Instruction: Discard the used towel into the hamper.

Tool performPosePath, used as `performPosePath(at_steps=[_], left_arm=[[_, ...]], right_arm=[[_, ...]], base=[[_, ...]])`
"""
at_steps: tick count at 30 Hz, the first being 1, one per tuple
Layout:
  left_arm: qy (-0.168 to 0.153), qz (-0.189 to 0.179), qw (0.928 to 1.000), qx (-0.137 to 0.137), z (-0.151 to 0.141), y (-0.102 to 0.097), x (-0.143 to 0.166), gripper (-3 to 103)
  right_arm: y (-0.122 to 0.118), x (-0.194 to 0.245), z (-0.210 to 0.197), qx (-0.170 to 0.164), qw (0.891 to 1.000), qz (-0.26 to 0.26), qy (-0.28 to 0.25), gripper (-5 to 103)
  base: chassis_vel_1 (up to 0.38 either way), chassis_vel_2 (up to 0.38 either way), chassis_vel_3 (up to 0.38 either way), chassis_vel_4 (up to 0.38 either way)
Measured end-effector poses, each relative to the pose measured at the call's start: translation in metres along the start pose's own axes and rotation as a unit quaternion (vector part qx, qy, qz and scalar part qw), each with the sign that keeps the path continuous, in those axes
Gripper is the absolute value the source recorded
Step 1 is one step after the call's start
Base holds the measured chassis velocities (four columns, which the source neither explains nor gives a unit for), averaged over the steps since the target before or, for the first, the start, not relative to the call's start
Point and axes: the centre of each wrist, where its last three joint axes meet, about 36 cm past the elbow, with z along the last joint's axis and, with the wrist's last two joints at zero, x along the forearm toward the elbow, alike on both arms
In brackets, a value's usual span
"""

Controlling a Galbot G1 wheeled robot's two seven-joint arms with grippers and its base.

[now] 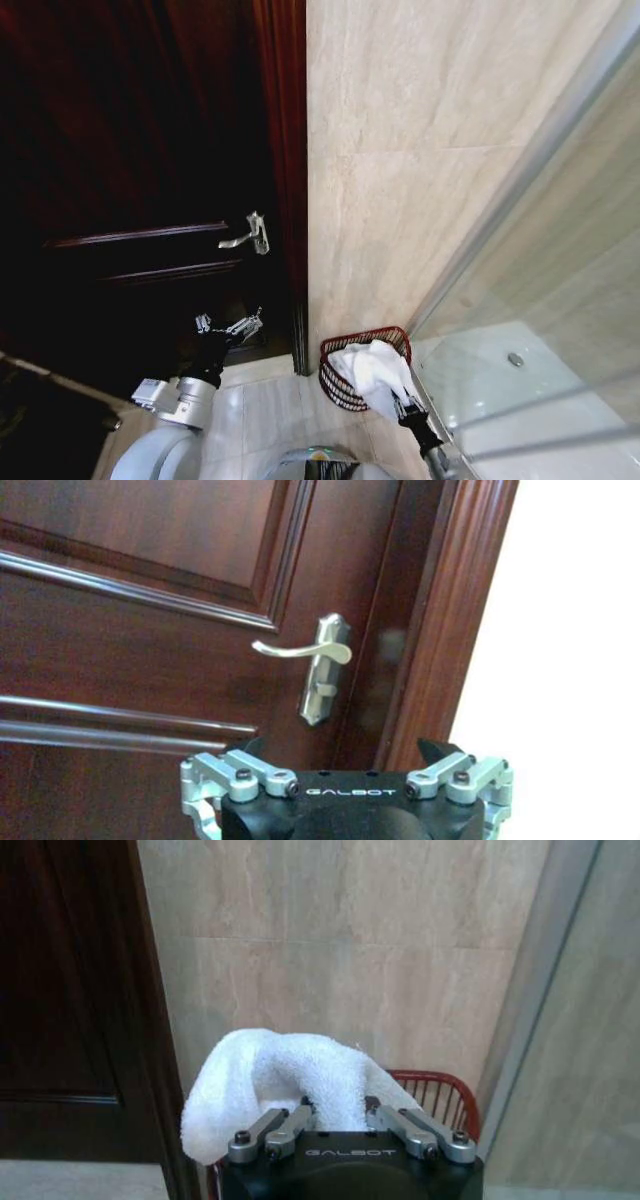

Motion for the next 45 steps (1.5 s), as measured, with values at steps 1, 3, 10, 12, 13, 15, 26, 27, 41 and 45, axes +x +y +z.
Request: performPosePath(at_steps=[1,3,10,12,13,15,26,27,41,45], left_arm=[[0.0,0.0,1.0,0.0,0.0,0.0,0.0,100],[0.0,0.0,1.0,0.0,0.0,0.0,0.0,100],[0.0,0.0,1.0,0.0,0.0,0.0,0.0,100],[0.0,0.0,1.0,0.0,0.0,0.0,0.0,100],[0.0,0.0,1.0,0.0,0.0,0.0,0.0,100],[0.0,0.0,1.0,0.0,0.0,0.0,0.0,100],[0.0,0.0,1.0,0.0,0.0,0.0,0.0,100],[0.0,0.0,1.0,0.0,0.0,0.0,0.0,100],[0.0,0.0,1.0,0.0,0.0,0.0,0.0,100],[0.0,0.0,1.0,0.0,0.0,0.0,0.0,100]], right_arm=[[-0.002,0.0,-0.001,0.001,1.0,-0.003,-0.001,18],[-0.002,0.0,-0.001,0.002,1.0,-0.004,-0.001,18],[-0.005,-0.006,-0.005,0.003,1.0,-0.007,-0.008,18],[-0.005,-0.007,-0.006,0.003,1.0,-0.007,-0.009,18],[-0.004,-0.008,-0.007,0.003,1.0,-0.007,-0.011,18],[-0.004,-0.009,-0.008,0.002,1.0,-0.007,-0.011,18],[-0.002,-0.009,-0.024,0.003,1.0,-0.005,-0.011,18],[-0.003,-0.01,-0.032,0.004,1.0,-0.004,-0.016,18],[-0.009,-0.026,-0.066,-0.006,0.998,0.029,-0.047,18],[-0.014,-0.032,-0.073,-0.006,0.998,0.033,-0.055,18]], base=[[0.086,-0.037,-0.051,0.053],[0.045,-0.037,-0.051,0.02],[-0.049,0.046,0.054,-0.04],[-0.029,0.054,0.017,-0.019],[0.0,0.0,0.0,0.0],[0.0,0.0,0.0,0.0],[0.0,0.0,0.0,0.0],[0.0,0.0,0.0,0.0],[0.0,0.0,0.0,0.0],[0.0,0.0,0.0,0.0]])
